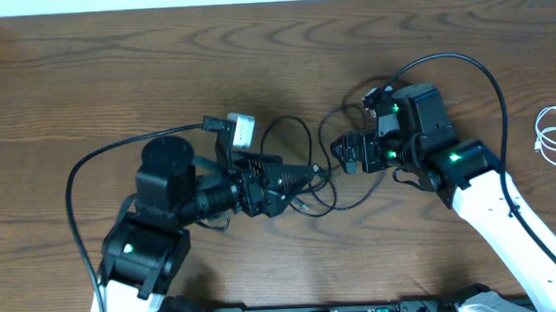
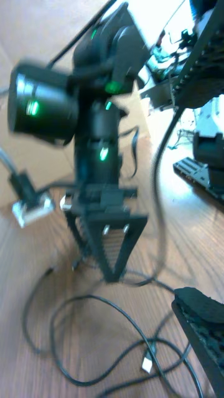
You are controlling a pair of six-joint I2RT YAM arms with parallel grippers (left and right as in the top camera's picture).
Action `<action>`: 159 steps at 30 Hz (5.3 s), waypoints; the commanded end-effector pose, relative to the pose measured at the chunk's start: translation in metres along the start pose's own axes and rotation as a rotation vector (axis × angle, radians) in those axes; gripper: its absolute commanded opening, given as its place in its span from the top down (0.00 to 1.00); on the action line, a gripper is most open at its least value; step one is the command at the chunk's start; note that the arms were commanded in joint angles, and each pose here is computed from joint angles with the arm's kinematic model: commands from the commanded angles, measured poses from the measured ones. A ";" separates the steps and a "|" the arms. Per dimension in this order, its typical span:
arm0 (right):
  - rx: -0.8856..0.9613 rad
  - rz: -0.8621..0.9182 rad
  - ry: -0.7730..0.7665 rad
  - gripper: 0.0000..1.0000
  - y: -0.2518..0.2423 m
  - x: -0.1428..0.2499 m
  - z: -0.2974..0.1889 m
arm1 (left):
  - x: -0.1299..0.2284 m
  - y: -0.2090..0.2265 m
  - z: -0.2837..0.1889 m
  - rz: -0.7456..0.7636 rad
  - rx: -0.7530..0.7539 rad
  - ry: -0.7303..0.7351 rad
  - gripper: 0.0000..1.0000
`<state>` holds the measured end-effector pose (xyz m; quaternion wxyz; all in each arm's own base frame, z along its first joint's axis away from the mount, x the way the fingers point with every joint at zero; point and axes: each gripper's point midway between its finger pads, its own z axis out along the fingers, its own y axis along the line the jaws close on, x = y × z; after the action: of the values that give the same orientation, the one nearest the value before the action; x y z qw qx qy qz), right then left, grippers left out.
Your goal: Untangle cables
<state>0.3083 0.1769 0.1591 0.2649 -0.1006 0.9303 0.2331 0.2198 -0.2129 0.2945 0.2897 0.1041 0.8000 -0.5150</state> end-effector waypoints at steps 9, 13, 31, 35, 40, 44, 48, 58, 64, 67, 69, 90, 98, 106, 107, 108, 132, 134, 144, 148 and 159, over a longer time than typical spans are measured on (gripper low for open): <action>0.060 0.068 0.061 0.01 -0.025 0.001 0.046 | 0.017 -0.008 -0.016 0.090 0.002 0.019 0.02; 0.178 0.216 0.037 0.01 -0.056 -0.002 0.054 | 0.022 0.008 -0.017 0.058 -0.080 0.026 0.02; 0.289 0.367 0.152 0.01 -0.087 0.043 0.063 | 0.034 0.038 -0.022 0.028 -0.228 0.051 0.02; 0.277 0.362 0.141 0.01 -0.089 0.042 0.076 | 0.035 0.038 -0.022 0.024 -0.231 0.056 0.02; 0.281 0.364 0.146 0.05 -0.094 0.044 0.086 | 0.035 0.039 -0.022 0.023 -0.231 0.056 0.02; 0.291 0.369 0.172 0.13 -0.098 0.051 0.094 | 0.035 0.039 -0.022 0.023 -0.231 0.056 0.02; 0.302 0.376 0.200 0.21 -0.103 0.060 0.102 | 0.035 0.039 -0.022 0.023 -0.231 0.057 0.02; 0.303 0.380 0.197 0.46 -0.106 0.059 0.105 | 0.041 0.052 -0.014 -0.025 -0.259 0.106 0.02; 0.231 0.402 0.161 0.43 -0.097 0.044 0.094 | 0.044 0.058 -0.011 -0.043 -0.270 0.126 0.02; 0.229 0.419 0.156 0.50 -0.099 0.043 0.091 | 0.044 0.059 -0.010 -0.047 -0.273 0.130 0.02; 0.235 0.438 0.168 0.60 -0.099 0.046 0.090 | 0.044 0.059 -0.010 -0.048 -0.274 0.131 0.02; 0.204 0.450 0.130 0.96 -0.096 0.064 0.107 | 0.044 0.059 -0.010 -0.049 -0.274 0.131 0.02; -0.064 0.351 0.058 0.99 -0.051 0.027 0.084 | 0.044 0.059 -0.010 -0.049 -0.274 0.131 0.02; -0.260 0.160 -0.303 0.99 0.012 -0.051 -0.026 | 0.041 0.084 -0.018 -0.072 -0.420 0.093 0.02; -0.275 0.139 -0.344 0.99 0.019 -0.056 -0.042 | 0.041 0.089 -0.020 -0.086 -0.453 0.083 0.02; -0.287 0.120 -0.381 0.99 0.025 -0.059 -0.057 | 0.040 0.094 -0.022 -0.101 -0.482 0.074 0.02; -0.298 -0.155 -0.372 0.99 0.103 -0.132 -0.193 | 0.086 0.198 0.002 -0.335 -0.809 0.329 0.02; -0.319 -0.215 -0.383 0.99 0.113 -0.145 -0.202 | 0.095 0.210 0.004 -0.358 -0.843 0.369 0.02; -0.233 -0.374 -0.488 0.99 0.124 -0.175 -0.227 | 0.132 0.252 0.009 -0.447 -0.957 0.528 0.02; -0.159 -0.310 -0.387 0.99 0.103 -0.160 -0.207 | 0.144 0.261 0.010 -0.475 -0.979 0.573 0.02; 0.215 -0.141 -0.023 0.99 0.010 -0.110 -0.140 | 0.150 0.267 0.011 -0.482 -0.988 0.600 0.02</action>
<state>0.3244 0.1439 0.3553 0.3303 -0.1508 0.9136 0.1832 0.2270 -0.1271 0.0039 -0.0579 -0.0866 0.9902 -0.0932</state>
